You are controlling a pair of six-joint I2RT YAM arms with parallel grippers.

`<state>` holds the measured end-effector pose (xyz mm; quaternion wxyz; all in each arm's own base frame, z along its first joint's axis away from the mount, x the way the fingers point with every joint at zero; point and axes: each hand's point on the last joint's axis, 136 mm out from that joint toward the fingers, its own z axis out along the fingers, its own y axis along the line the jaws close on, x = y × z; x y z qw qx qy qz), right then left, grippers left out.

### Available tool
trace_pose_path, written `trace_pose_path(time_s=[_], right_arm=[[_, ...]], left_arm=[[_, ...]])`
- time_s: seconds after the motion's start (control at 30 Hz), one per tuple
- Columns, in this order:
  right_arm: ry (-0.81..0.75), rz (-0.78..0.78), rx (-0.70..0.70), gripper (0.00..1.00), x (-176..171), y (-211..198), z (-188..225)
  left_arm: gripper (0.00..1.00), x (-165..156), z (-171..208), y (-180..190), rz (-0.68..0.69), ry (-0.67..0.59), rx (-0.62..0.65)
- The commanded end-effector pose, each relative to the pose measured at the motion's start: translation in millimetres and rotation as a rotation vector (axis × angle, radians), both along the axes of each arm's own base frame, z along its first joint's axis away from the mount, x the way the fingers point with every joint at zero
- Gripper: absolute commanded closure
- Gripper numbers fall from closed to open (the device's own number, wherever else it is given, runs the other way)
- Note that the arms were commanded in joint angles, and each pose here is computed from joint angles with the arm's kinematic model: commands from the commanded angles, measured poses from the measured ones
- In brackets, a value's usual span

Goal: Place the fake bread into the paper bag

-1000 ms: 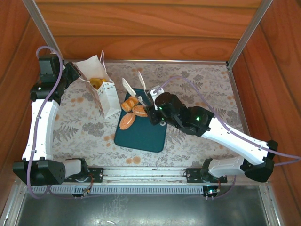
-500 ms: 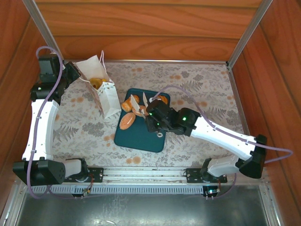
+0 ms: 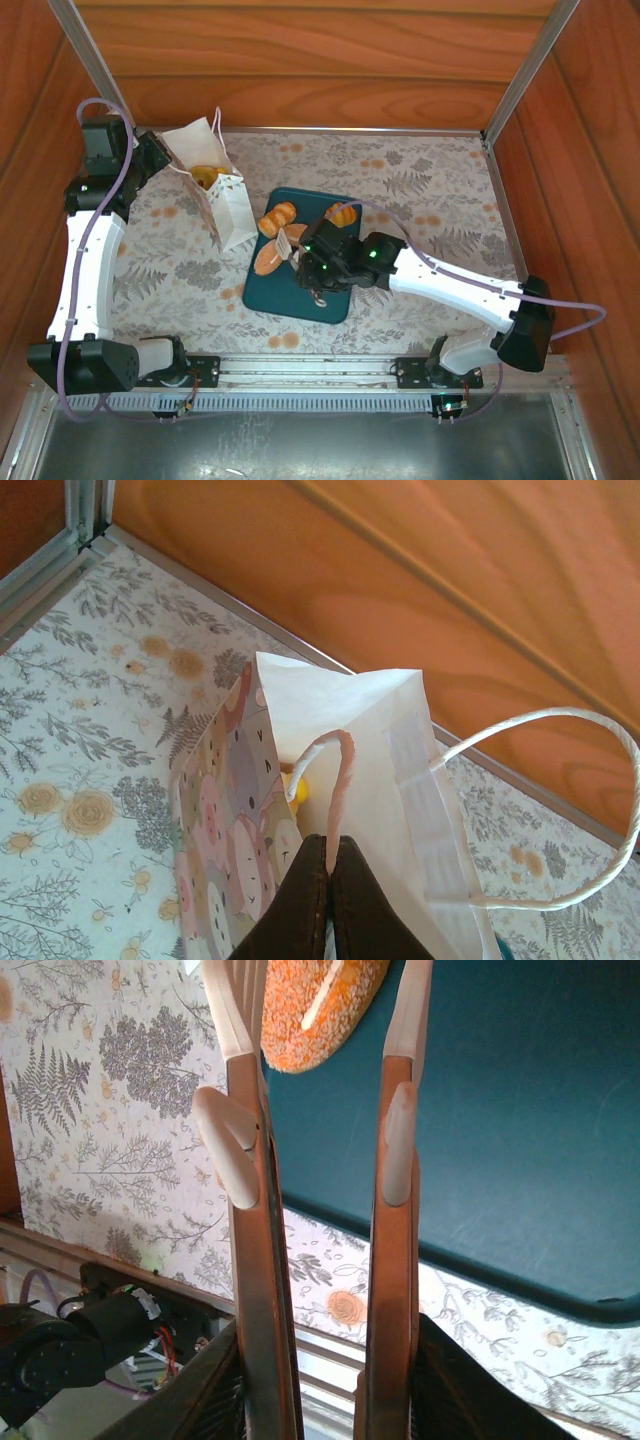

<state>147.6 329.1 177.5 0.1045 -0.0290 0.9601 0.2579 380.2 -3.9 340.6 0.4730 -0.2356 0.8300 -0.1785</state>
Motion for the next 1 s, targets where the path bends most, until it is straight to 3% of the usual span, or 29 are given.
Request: trace_pose_path(time_s=[0.0, 0.27, 0.97], right_arm=[[0.06, -0.027, 0.054, 0.57, -3.8, 15.5, -2.8], [0.083, -0.029, 0.051, 0.51, -2.3, 25.3, -11.0], [0.09, 0.0, 0.06, 0.52, 10.0, 52.3, -21.4]], left_arm=[[1.0, -0.8, 9.6, -6.0, -0.019, -0.037, -0.013], [1.0, -0.4, 8.3, -6.1, -0.021, -0.039, -0.016], [1.0, -0.7, 7.8, -7.6, -0.024, -0.044, -0.026]])
